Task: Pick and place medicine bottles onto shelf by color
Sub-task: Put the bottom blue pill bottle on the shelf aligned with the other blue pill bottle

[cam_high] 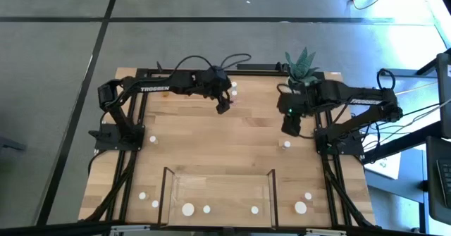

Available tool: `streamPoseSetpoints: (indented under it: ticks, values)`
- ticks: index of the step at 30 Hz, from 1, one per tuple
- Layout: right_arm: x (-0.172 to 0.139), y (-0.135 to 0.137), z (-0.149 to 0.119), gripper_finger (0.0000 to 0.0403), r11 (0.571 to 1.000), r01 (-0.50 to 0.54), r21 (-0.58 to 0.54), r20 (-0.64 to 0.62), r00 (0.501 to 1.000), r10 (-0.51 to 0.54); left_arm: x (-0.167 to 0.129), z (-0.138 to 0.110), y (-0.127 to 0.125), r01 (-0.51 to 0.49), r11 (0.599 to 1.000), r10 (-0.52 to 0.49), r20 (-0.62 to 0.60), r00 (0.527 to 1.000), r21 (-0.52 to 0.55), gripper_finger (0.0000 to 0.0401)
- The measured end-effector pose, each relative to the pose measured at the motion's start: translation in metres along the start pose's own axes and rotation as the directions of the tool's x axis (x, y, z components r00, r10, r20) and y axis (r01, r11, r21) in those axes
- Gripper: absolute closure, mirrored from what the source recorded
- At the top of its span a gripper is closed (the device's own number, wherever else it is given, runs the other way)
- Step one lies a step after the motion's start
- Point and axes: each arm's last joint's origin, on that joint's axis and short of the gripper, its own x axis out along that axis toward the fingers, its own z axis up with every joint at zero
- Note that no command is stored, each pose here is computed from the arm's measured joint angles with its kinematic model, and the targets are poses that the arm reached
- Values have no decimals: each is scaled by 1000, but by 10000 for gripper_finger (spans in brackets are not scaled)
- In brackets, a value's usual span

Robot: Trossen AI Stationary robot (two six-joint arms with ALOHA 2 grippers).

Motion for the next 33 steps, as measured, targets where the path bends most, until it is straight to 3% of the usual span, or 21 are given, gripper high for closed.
streamPoseSetpoints:
  ticks: [8, 12, 20, 33]
  values:
    - [41, 17, -38, 196, 996, -33, 81, -89, 995, 41, -4, -1, -20, 37, 996, -36, -12, 999, 76, 85]
    - [57, 26, -49, 196, 996, -72, 49, -102, 992, 77, -10, -2, -19, 36, 997, -34, -31, 999, 68, 85]
    - [83, 36, -64, 196, 990, -142, -2, -208, 968, 139, -19, -1, -22, 45, 991, -43, -20, 999, 128, 85]
    - [101, 40, -68, 196, 988, -151, 25, -185, 971, 153, -21, -1, -25, 51, 989, -49, -17, 999, 139, 85]
